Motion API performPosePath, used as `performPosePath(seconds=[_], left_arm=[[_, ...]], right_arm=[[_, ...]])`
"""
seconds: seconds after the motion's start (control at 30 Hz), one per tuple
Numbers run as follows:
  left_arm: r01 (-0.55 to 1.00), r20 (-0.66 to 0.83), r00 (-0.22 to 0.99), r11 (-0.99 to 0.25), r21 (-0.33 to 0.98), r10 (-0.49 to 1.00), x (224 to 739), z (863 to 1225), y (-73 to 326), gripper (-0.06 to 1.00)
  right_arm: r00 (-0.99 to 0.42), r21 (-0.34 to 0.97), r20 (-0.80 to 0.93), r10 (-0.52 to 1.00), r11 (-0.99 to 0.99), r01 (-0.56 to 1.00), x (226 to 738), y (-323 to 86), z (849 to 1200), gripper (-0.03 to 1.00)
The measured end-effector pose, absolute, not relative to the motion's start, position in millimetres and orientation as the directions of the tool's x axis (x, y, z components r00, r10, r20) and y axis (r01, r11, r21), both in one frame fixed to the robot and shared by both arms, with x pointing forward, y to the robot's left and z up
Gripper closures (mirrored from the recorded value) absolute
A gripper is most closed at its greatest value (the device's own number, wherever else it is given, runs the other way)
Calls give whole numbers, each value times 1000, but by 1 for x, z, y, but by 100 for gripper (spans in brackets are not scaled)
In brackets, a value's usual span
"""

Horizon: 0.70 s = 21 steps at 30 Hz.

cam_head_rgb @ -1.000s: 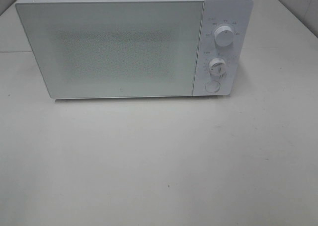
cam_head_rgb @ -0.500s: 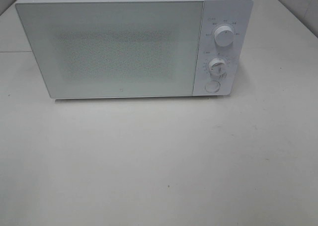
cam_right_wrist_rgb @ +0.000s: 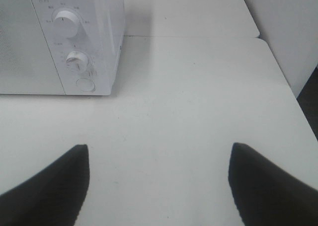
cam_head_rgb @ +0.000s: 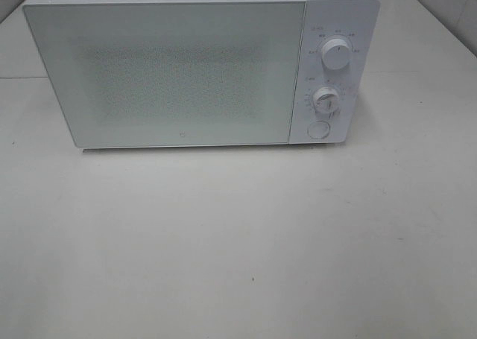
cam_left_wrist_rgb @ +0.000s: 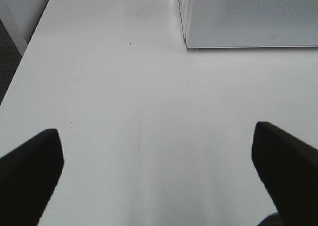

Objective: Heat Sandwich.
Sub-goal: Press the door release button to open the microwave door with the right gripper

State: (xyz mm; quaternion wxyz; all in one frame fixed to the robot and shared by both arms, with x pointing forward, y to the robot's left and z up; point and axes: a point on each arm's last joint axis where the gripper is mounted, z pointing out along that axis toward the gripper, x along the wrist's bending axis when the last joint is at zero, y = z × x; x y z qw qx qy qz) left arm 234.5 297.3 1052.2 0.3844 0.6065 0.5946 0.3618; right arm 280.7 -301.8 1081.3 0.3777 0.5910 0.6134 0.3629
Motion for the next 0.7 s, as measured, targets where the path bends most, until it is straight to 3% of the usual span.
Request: performPosePath(seconds=[0.7], left_arm=[[443,-18,31,3,896,999,234,1052,297,-3]], right_arm=[[-59,913,-41,997,62,402,379,-291,1082,22]])
